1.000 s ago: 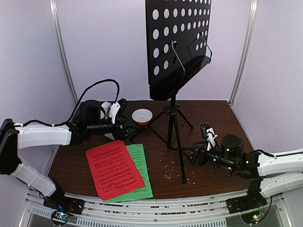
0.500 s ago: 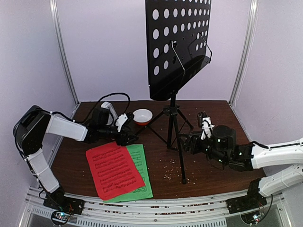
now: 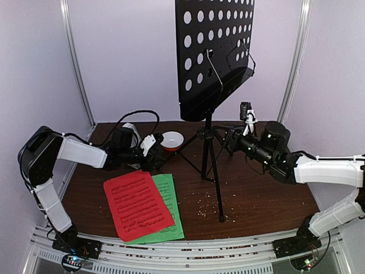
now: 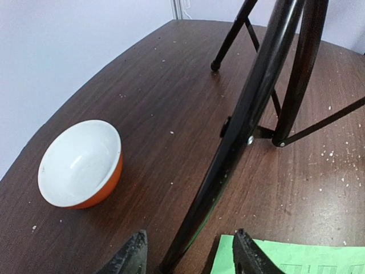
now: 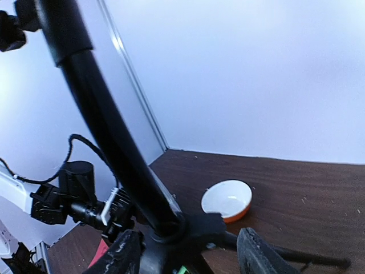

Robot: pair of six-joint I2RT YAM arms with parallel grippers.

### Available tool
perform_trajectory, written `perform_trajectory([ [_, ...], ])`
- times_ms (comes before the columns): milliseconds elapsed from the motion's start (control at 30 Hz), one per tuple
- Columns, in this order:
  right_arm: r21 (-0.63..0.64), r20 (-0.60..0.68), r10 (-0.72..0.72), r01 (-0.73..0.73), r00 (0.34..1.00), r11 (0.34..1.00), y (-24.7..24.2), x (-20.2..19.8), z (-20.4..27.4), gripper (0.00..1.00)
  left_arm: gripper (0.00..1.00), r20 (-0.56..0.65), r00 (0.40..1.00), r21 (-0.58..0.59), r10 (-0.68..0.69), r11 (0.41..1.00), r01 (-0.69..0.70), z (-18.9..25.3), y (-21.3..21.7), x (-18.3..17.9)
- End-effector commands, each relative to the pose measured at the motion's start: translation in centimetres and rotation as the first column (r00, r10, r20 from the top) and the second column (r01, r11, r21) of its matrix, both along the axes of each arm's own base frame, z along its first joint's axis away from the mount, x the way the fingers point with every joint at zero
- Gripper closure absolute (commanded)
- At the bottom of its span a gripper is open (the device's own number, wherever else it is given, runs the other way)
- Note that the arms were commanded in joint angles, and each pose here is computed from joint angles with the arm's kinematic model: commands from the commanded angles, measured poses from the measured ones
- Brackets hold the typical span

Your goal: Pack up the instrument practice props

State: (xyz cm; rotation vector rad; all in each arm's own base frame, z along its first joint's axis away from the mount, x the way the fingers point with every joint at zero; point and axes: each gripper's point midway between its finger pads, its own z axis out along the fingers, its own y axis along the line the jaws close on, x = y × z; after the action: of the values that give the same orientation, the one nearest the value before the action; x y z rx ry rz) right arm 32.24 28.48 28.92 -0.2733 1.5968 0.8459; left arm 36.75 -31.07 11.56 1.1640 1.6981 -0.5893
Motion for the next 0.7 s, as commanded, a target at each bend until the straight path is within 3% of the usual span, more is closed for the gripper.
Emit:
perform_trajectory([
  [0,0.051,0.203,0.157,-0.171,0.966,0.984,2.1,-0.7,5.5,0.43,0.47,0.063,0.998,-0.003,-0.016,1.0,0.016,0.6,-0.6,1.2],
  [433,0.034,0.331,0.222,-0.247,0.917,0.969,3.8,1.8,8.9,0.59,0.51,0.088,0.996,0.031,-0.014,0.999,0.012,-0.6,-0.8,2.2],
  [667,0.027,0.356,0.237,-0.263,0.904,0.964,4.2,2.0,9.0,0.6,0.51,0.114,0.993,0.038,-0.016,0.999,0.012,-0.7,-1.1,3.0],
])
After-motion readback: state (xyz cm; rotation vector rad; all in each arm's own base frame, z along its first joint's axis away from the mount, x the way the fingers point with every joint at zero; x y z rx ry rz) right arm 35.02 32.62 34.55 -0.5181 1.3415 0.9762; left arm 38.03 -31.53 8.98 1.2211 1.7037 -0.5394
